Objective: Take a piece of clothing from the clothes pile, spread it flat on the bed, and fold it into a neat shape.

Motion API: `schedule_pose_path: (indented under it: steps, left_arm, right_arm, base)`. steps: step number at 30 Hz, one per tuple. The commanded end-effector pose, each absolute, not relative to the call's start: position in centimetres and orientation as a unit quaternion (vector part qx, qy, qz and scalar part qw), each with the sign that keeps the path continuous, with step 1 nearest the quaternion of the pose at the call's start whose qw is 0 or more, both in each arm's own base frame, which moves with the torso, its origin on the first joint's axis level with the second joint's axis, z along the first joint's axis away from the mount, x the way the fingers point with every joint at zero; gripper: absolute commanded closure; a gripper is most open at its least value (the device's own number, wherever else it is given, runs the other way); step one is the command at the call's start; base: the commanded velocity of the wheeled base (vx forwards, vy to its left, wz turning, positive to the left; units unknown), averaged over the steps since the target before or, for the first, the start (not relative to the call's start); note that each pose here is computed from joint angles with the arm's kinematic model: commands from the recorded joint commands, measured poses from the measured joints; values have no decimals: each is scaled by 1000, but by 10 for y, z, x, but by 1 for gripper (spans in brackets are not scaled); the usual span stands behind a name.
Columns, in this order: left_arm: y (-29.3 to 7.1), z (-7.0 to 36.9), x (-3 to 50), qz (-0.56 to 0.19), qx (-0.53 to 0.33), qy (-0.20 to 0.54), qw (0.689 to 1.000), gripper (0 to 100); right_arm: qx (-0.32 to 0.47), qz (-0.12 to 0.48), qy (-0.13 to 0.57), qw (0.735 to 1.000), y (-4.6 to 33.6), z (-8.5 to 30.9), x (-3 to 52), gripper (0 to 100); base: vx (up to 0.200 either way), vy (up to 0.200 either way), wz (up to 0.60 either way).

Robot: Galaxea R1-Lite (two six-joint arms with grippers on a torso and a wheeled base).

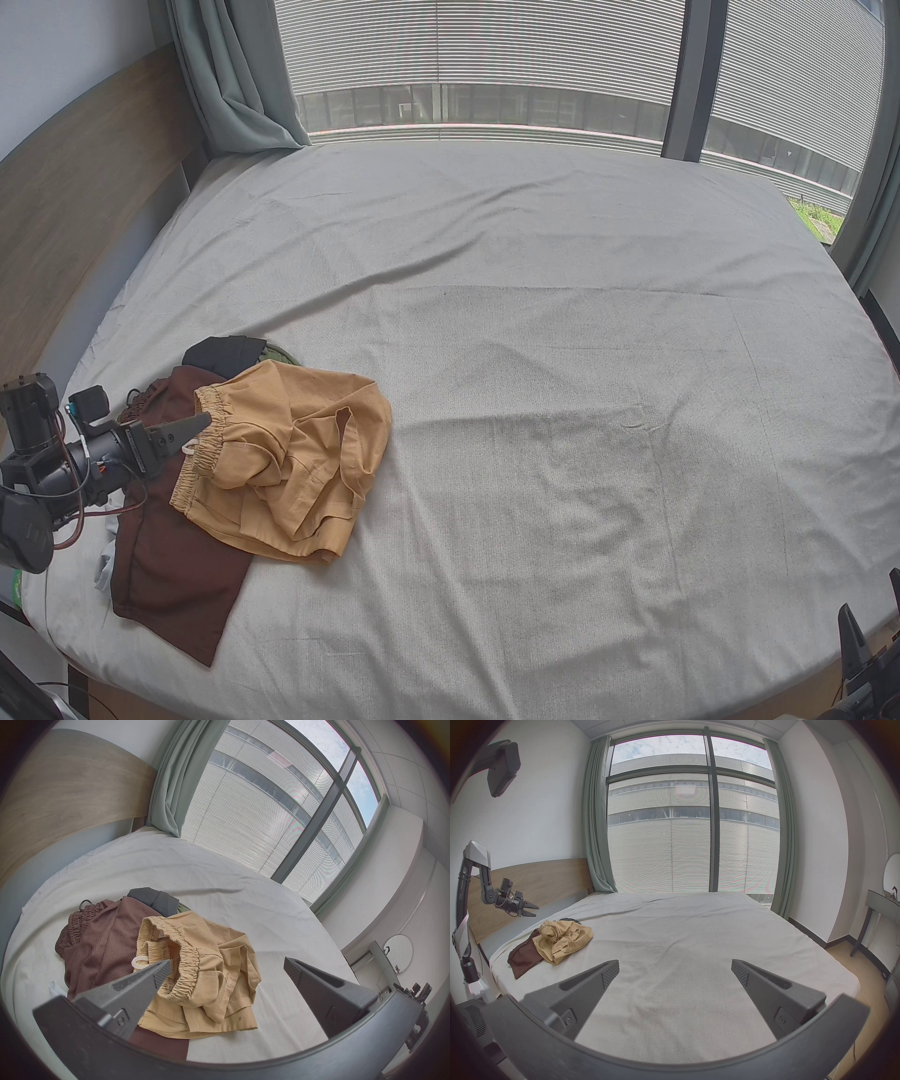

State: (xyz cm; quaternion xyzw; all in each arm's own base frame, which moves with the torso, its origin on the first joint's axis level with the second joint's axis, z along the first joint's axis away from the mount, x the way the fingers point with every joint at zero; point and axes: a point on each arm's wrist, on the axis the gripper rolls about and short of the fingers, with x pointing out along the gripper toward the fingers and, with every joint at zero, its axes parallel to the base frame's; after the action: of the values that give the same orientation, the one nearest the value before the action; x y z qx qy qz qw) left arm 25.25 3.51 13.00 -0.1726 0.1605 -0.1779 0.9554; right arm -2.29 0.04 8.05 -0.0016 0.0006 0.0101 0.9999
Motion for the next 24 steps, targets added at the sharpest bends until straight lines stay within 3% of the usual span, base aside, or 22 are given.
schedule_pose_path:
  steps: [1,24]
  left_arm:
    - [38,112,267,-175,-178,180,951,0]
    - [25,79,296,-219,-180,196,939,0]
  right_arm:
    - [-2,11,2,1000,0,75,-23,0]
    - [-1,11,2,1000,0,75,-23,0]
  base:
    - [0,0,0]
    - [0,0,0]
